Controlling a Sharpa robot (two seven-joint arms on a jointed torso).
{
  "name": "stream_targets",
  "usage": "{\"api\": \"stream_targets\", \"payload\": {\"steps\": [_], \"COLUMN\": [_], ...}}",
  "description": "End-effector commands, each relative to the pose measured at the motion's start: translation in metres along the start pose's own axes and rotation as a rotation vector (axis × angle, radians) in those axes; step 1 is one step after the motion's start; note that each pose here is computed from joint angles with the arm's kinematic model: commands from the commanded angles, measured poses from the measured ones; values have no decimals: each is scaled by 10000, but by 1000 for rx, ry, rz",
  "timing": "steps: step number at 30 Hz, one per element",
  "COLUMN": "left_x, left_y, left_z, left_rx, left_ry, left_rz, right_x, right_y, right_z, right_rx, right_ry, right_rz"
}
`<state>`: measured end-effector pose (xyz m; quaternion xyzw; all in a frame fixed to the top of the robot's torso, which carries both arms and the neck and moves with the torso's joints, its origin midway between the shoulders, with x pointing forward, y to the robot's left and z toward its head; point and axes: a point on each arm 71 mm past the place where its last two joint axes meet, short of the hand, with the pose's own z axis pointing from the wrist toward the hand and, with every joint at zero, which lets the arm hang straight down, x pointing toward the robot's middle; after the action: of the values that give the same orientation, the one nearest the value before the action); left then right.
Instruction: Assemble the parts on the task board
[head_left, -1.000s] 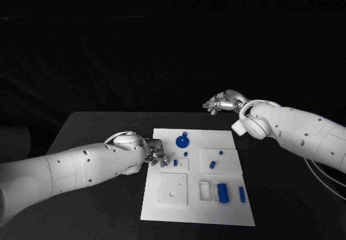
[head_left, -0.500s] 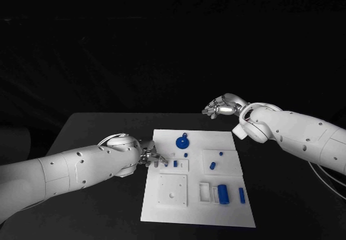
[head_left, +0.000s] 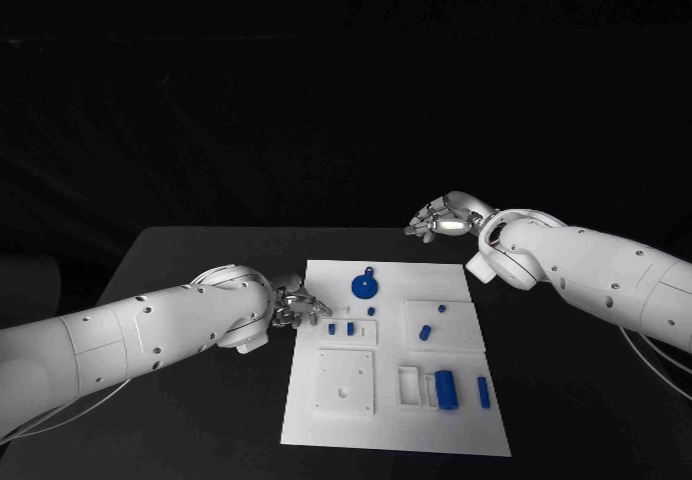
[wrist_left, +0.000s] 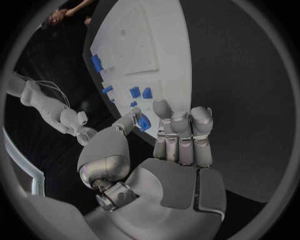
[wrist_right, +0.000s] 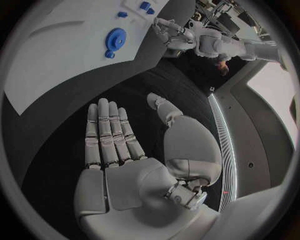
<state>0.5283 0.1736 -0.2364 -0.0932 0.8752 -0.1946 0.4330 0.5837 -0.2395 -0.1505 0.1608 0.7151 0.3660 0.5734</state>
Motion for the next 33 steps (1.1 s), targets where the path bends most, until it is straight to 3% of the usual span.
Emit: {"api": "stream_targets", "payload": {"steps": [1, 4, 10, 14, 18, 23, 29, 30, 33], "left_x": [-11, -60, -216, -255, -300, -314, -274, -244, -204], "left_y": [-15, 7, 43, 12, -71, -200, -391, -456, -570], "left_z": [-15, -30, -82, -140, -197, -236, -242, -236, -200], "left_rx": [36, 49, 155, 270, 389, 495, 595, 615, 632], "left_ry": [18, 8, -55, -79, -157, -243, -315, -324, -340], "left_rz": [-133, -182, -287, -328, -369, -238, 62, 147, 256], "right_x": [46, 108, 280, 409, 526, 587, 582, 574, 555], "right_y": [14, 42, 146, 215, 283, 318, 319, 320, 330], "right_z": [-12, -30, -66, -89, -123, -140, -141, -140, -138], "right_rx": [-15, -34, -95, -133, -169, -179, -191, -193, -200], "right_ry": [14, 29, 67, 108, 130, 119, 80, 66, 34], "right_rz": [-76, -133, -276, -334, -401, -423, -417, -408, -388]}}
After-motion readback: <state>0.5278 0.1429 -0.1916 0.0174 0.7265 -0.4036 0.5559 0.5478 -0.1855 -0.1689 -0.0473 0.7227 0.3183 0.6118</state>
